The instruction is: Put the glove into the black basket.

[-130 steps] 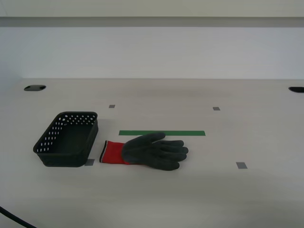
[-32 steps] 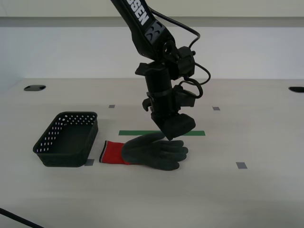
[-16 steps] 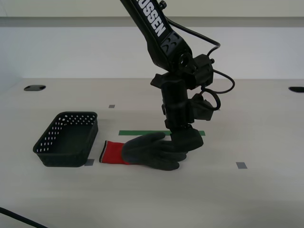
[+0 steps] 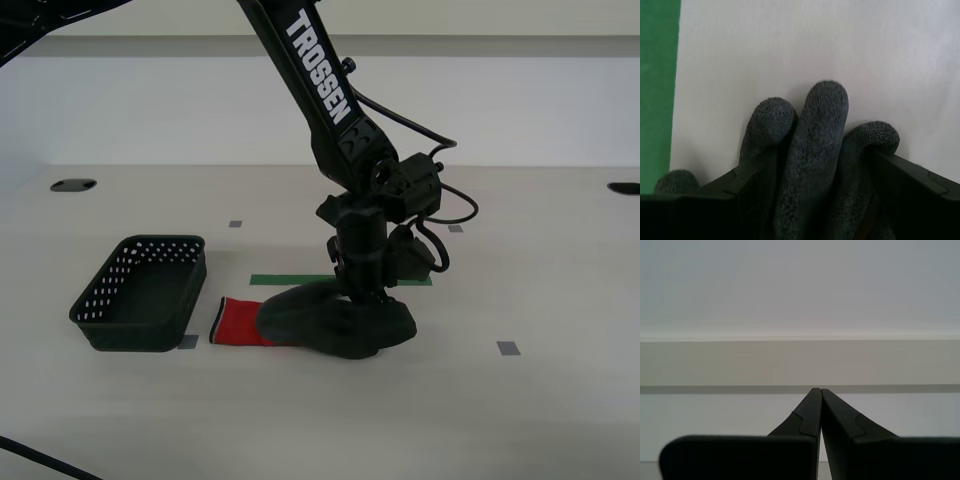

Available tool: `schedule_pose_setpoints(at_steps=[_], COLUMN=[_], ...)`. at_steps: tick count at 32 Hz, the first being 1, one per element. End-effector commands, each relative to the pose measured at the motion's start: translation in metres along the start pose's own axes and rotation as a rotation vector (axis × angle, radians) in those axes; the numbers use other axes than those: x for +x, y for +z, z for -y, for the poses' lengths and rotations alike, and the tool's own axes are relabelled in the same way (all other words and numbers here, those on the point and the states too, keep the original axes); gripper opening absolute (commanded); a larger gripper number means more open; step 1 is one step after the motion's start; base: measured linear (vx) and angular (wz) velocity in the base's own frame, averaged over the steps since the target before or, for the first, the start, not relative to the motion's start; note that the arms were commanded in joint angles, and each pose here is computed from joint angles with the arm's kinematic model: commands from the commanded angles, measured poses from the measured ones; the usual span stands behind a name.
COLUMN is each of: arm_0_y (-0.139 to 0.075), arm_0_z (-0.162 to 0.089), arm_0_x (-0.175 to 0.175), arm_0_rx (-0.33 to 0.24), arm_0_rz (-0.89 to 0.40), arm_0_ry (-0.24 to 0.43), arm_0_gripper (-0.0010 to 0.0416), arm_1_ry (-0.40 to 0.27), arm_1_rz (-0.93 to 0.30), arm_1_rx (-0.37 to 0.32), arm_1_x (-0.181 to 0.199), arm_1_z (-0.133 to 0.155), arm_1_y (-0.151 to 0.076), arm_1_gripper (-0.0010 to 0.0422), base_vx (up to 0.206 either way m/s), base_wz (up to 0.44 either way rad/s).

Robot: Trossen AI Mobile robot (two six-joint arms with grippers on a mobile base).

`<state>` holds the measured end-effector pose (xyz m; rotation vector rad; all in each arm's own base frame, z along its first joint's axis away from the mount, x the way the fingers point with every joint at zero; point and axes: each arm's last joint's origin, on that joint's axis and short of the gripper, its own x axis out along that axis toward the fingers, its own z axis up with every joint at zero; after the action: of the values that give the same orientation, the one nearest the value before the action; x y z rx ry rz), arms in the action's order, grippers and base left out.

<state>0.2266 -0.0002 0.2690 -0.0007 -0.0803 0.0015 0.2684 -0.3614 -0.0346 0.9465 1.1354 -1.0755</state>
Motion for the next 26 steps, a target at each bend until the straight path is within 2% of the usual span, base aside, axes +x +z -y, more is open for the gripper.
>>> schedule_pose_setpoints(at_steps=[1,5,10,11,16,19,24,26], arm_0_y=[-0.001,-0.001,-0.001,-0.001,-0.001,-0.001,-0.001,-0.001], arm_0_z=[0.0,0.0,0.0,0.0,0.0,0.0,0.0,0.0], arm_0_x=[0.0,0.0,0.0,0.0,0.0,0.0,0.0,0.0], arm_0_rx=[0.0,0.0,0.0,0.0,0.0,0.0,0.0,0.0], arm_0_rz=[-0.012,-0.011,-0.011,-0.012,-0.011,-0.011,-0.011,-0.012], arm_0_ry=[0.001,0.002,0.001,0.001,0.001,0.001,0.002,0.002], arm_0_gripper=[0.0001,0.0001,0.0,0.0001,0.0001,0.0001,0.0001,0.0001], arm_1_ry=[0.004,0.011,0.009,0.007,-0.016,-0.019,0.009,0.035], arm_1_rz=[-0.014,-0.001,-0.006,-0.009,-0.063,-0.071,0.039,0.103], arm_1_rx=[0.012,0.012,0.011,0.006,-0.007,-0.022,-0.039,-0.047], arm_1_x=[0.003,0.003,0.003,0.003,-0.003,-0.018,-0.066,-0.097], arm_1_z=[0.001,-0.001,0.0,0.0,0.0,-0.005,-0.014,-0.018], arm_1_y=[-0.002,-0.001,-0.001,-0.001,0.0,0.011,0.036,0.044], arm_1_gripper=[0.0237,0.0193,0.0018,0.0,-0.0001,-0.0002,-0.0002,-0.0002], base_vx=[0.0,0.0,0.0,0.0,0.0,0.0,0.0,0.0], base_wz=[0.0,0.0,0.0,0.0,0.0,0.0,0.0,0.0])
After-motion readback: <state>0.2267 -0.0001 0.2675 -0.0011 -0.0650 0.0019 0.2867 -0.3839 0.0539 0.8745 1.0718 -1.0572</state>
